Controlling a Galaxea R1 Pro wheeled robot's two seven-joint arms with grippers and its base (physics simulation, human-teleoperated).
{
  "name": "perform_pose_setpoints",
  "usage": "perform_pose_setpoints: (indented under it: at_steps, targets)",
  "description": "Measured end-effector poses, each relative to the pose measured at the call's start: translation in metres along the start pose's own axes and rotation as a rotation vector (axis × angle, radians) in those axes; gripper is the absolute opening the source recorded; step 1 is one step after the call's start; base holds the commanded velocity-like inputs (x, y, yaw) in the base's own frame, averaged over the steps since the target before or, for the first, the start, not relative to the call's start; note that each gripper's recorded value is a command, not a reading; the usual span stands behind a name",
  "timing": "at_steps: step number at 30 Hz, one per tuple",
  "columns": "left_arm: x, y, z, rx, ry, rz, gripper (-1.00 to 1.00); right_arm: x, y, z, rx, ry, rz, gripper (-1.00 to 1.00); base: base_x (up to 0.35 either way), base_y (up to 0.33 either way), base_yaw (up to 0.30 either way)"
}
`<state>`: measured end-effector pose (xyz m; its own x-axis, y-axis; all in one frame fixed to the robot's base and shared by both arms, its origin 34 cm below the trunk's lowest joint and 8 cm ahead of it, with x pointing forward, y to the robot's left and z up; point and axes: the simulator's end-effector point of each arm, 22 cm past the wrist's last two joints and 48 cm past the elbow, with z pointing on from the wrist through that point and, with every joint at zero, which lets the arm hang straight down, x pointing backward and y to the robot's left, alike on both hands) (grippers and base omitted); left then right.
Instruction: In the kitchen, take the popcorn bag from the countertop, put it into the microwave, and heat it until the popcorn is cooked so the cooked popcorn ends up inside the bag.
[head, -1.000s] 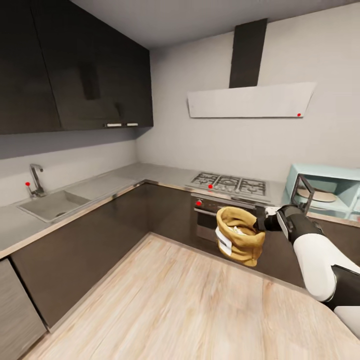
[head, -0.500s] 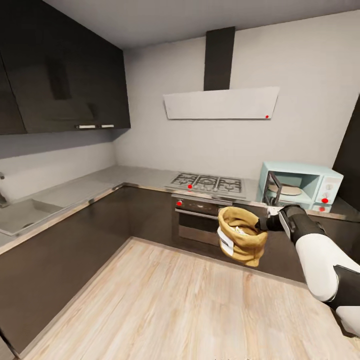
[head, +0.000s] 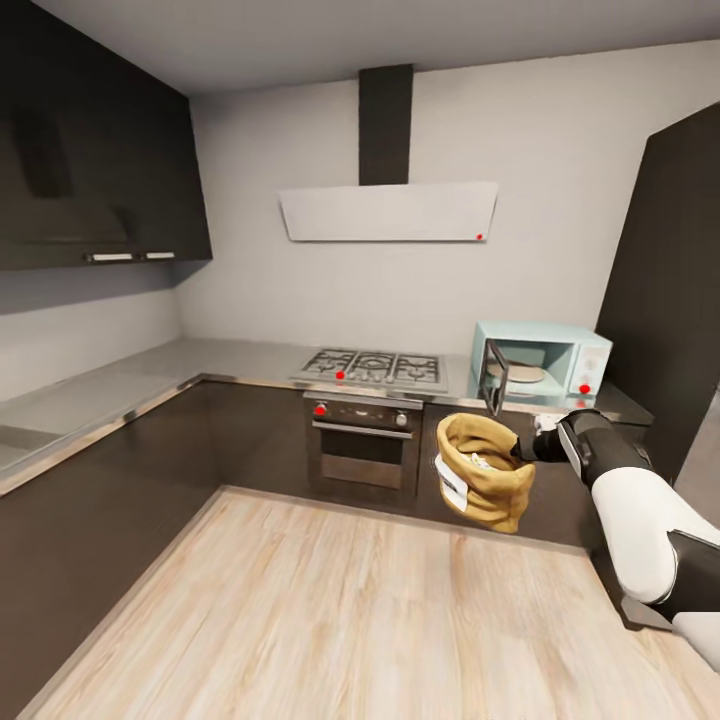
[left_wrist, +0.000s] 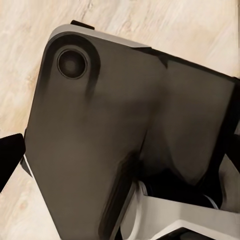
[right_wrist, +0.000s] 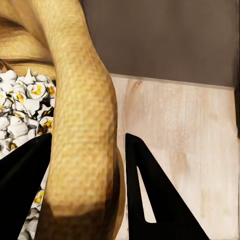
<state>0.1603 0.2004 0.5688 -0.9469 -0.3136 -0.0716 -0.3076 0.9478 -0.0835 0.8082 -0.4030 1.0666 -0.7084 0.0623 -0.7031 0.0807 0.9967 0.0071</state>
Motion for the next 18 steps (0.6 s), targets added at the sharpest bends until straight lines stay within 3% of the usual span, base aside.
perform_pose_setpoints:
  at_steps: [18]
  targets:
    - [-0.0039, -0.0020, 0.0000, 0.004, -0.011, 0.002, 1.00, -0.0037, -0.0039, -0.0060, 0.004, -0.010, 0.002, -1.00, 0.010, -0.007, -0.265]
